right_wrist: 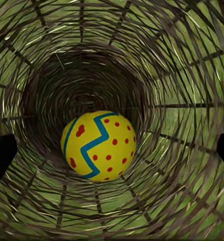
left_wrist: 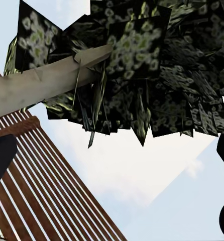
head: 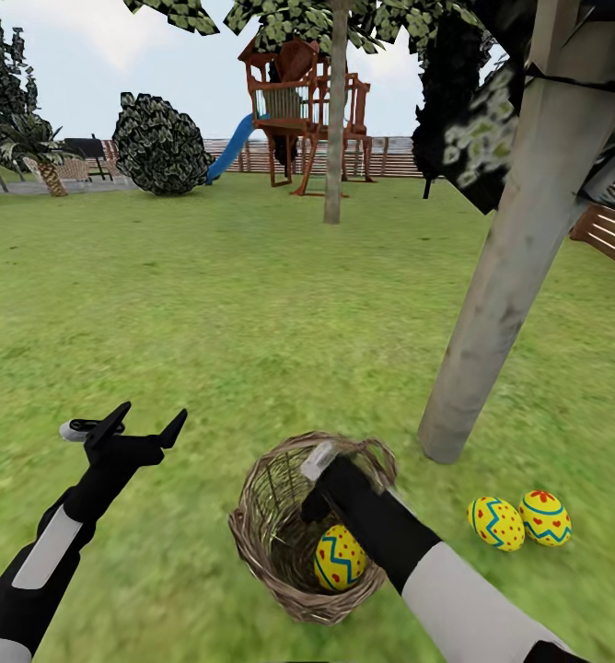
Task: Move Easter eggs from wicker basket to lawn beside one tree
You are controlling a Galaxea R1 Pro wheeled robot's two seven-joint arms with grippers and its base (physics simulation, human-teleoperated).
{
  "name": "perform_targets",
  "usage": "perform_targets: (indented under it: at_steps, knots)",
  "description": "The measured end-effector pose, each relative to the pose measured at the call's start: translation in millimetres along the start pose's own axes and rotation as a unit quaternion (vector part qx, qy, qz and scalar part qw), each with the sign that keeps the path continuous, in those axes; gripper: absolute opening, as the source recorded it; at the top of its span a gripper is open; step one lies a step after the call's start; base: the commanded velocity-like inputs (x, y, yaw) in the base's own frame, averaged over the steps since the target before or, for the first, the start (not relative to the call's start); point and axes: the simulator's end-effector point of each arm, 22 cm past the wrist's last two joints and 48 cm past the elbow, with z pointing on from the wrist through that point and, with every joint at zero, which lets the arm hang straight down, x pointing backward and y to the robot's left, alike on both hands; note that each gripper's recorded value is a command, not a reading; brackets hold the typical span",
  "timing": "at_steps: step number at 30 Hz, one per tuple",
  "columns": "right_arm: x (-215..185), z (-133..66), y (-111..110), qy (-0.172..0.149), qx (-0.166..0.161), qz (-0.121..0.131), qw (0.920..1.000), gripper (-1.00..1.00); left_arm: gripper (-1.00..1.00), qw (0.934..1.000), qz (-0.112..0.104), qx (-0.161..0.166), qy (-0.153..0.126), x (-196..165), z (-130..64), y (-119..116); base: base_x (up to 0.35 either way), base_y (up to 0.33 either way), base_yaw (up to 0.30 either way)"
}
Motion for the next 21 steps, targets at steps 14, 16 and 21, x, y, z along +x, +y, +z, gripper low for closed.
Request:
perform_targets:
  at_steps: [14,16,21]
  knots:
    - [-4,-4.3,40,0.013,-0.053,-0.149,0.9873,1.00,1.00,1.0000,0.001,0.000,0.002,1,0.9,0,0.000,0.000,0.000]
    - [0,-4.4,39,0.017,-0.059,-0.170,0.9835,1.00,1.00,1.0000,0.001,0.000,0.002,1,1.1,0,0.000,0.000,0.000]
    - [14,-4.1,31,0.026,-0.080,-0.197,0.9767,1.00,1.00,1.0000,0.001,0.000,0.003,2,1.6,0,0.000,0.000,0.000]
